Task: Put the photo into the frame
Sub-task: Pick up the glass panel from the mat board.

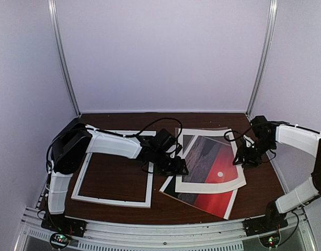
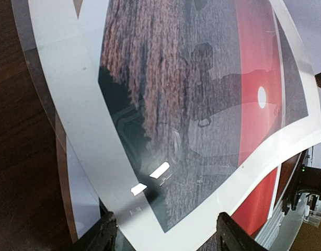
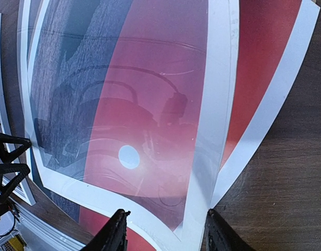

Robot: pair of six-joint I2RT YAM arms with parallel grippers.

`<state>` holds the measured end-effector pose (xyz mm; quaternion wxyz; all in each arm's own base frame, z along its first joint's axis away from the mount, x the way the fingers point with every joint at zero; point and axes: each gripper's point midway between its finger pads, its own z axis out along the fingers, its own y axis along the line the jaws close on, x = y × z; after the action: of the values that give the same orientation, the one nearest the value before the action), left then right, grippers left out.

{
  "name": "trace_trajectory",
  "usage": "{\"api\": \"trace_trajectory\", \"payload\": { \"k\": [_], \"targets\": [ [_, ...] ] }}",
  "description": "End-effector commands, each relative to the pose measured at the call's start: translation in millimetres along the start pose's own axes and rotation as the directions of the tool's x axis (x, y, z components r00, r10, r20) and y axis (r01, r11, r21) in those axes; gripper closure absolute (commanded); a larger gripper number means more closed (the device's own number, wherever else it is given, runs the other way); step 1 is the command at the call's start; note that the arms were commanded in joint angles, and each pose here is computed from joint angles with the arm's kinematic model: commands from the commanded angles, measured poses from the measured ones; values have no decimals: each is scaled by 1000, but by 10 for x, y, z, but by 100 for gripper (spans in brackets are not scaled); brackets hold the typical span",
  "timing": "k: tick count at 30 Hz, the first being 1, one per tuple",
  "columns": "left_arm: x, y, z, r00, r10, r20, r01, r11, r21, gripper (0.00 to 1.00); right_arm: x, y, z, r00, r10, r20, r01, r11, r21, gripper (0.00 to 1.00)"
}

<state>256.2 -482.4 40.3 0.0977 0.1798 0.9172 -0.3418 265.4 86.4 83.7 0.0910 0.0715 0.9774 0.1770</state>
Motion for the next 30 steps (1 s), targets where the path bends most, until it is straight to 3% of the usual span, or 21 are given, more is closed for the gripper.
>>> {"api": "trace_trajectory", "payload": {
  "k": [1, 30],
  "targets": [
    [57, -4, 125, 1000, 19, -24, -19, 1000, 8, 34, -7, 76, -23, 999, -41, -13, 41, 999, -7, 49],
    [63, -3, 127, 999, 23, -26, -23, 1000, 10, 34, 51, 77, 36, 987, -145, -76, 154, 978, 143, 46]
  ]
}}
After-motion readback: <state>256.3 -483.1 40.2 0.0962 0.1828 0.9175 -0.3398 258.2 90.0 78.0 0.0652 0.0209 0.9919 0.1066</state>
